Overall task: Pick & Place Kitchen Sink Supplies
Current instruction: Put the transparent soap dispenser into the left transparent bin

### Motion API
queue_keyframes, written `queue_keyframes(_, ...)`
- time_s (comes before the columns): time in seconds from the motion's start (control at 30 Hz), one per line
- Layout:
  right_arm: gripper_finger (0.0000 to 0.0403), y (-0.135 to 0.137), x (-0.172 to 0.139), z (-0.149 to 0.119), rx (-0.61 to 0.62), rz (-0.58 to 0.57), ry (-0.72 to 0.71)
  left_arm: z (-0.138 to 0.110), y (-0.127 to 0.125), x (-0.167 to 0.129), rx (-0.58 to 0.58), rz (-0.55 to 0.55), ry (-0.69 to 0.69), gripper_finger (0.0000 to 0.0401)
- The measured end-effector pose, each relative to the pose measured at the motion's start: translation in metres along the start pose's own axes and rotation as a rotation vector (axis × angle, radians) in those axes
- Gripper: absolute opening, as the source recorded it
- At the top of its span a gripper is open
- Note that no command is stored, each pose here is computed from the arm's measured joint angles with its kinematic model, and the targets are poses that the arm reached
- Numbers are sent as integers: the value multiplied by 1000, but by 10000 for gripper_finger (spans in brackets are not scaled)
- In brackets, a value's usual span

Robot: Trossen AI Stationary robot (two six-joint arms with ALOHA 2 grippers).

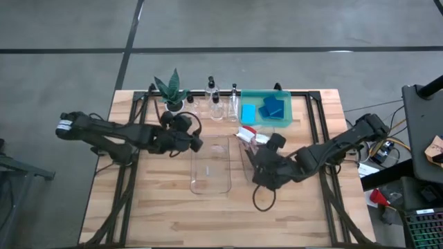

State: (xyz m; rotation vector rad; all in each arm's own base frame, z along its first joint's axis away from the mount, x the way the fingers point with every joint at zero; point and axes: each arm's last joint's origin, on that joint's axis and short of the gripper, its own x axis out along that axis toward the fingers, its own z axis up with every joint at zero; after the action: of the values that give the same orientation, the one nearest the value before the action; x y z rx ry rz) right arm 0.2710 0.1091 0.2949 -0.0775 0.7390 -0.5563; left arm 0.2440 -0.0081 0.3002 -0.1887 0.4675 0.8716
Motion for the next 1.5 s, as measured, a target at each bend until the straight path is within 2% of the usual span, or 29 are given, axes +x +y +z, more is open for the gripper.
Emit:
queue_keyframes(0.1, 262, -2, 2, -9, -16, -55, -20, -11, 5, 8, 11, 61, 3, 281)
queue_keyframes(0.27, 242, -10, -1, -29, -14, -45, -62, -26, 8, 21, 51, 91, -16, 280)
queue_keyframes(0.4, 227, -16, -12, -47, -6, 50, -156, -34, 6, 30, 87, 58, -58, 281)
queue_keyframes(0.63, 219, -30, -35, -77, -44, 264, -408, -50, 13, 46, 182, 72, -86, 279)
queue_keyframes(0.77, 219, -44, -38, -87, -29, 335, -471, -60, 19, 56, 184, 52, -118, 278)
queue_keyframes(1.0, 221, -59, -42, -94, -35, 342, -509, -69, 44, 75, 128, 183, -110, 278)
queue_keyframes(1.23, 221, -60, -42, -95, -78, 330, -520, -62, 58, 87, 93, 172, -201, 278)
queue_keyframes(1.5, 221, -60, -42, -95, -83, 328, -520, -59, 79, 102, 62, 202, -182, 278)
